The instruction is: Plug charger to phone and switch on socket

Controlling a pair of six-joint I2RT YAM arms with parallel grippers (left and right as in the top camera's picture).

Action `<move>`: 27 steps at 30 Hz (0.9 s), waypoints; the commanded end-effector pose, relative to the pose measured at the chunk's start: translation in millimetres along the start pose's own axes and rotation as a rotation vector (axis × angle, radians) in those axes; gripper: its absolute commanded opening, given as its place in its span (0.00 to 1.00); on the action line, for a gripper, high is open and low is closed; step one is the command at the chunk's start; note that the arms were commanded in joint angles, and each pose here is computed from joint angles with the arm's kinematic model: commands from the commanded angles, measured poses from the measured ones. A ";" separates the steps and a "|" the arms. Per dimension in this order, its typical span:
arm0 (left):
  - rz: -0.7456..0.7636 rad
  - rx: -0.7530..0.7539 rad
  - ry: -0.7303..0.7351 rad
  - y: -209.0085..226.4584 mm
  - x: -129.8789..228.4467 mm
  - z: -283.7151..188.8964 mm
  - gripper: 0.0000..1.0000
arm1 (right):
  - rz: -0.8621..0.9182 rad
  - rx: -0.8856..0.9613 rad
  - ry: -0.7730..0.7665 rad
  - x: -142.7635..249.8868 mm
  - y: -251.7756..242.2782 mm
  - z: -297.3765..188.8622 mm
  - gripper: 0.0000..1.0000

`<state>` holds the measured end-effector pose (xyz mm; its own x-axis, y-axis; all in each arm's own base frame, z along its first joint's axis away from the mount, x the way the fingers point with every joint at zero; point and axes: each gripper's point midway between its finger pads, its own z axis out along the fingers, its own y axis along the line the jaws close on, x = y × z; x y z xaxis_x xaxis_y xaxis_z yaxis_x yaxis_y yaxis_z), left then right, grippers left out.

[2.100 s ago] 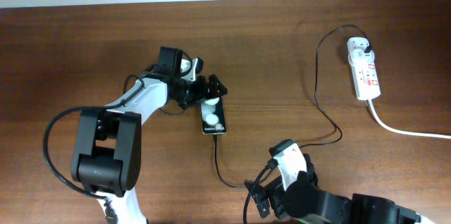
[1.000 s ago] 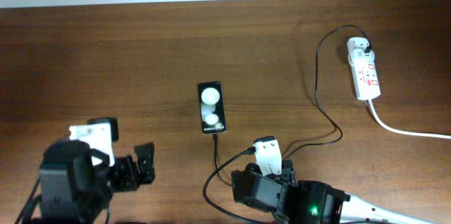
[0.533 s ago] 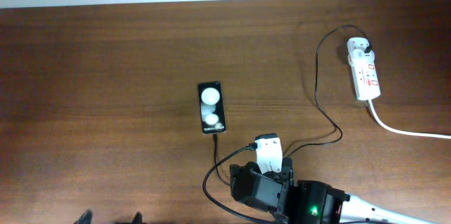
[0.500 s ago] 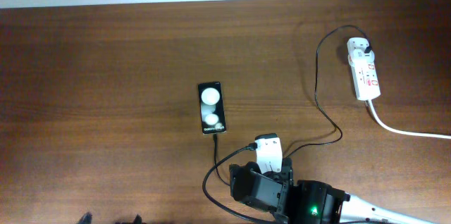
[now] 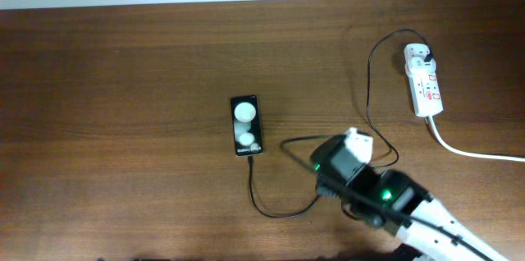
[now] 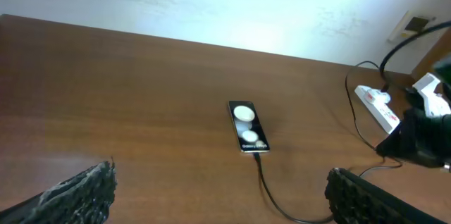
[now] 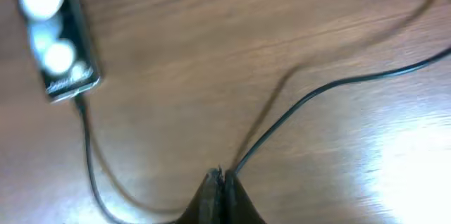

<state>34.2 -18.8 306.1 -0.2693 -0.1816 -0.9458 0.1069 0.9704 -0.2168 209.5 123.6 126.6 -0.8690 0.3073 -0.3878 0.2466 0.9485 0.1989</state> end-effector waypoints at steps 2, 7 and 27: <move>0.013 -0.009 -0.013 1.0 -1.1 -1.9 0.99 | 0.093 0.019 -0.053 -60.5 -31.6 -21.4 0.04; 0.011 -0.013 0.010 2.2 4.4 -1.9 0.99 | 0.265 0.160 -0.165 -152.7 -99.9 -71.3 0.04; 0.005 -0.025 0.069 5.1 19.1 -2.5 0.99 | 0.420 0.278 0.065 -288.4 -223.6 75.4 0.04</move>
<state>27.6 -18.4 285.0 -0.3505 -0.1765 -0.9198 0.0871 0.9717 -0.2197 427.1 -167.9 144.9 -0.6790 0.6780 -0.2816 0.6863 0.7224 0.0845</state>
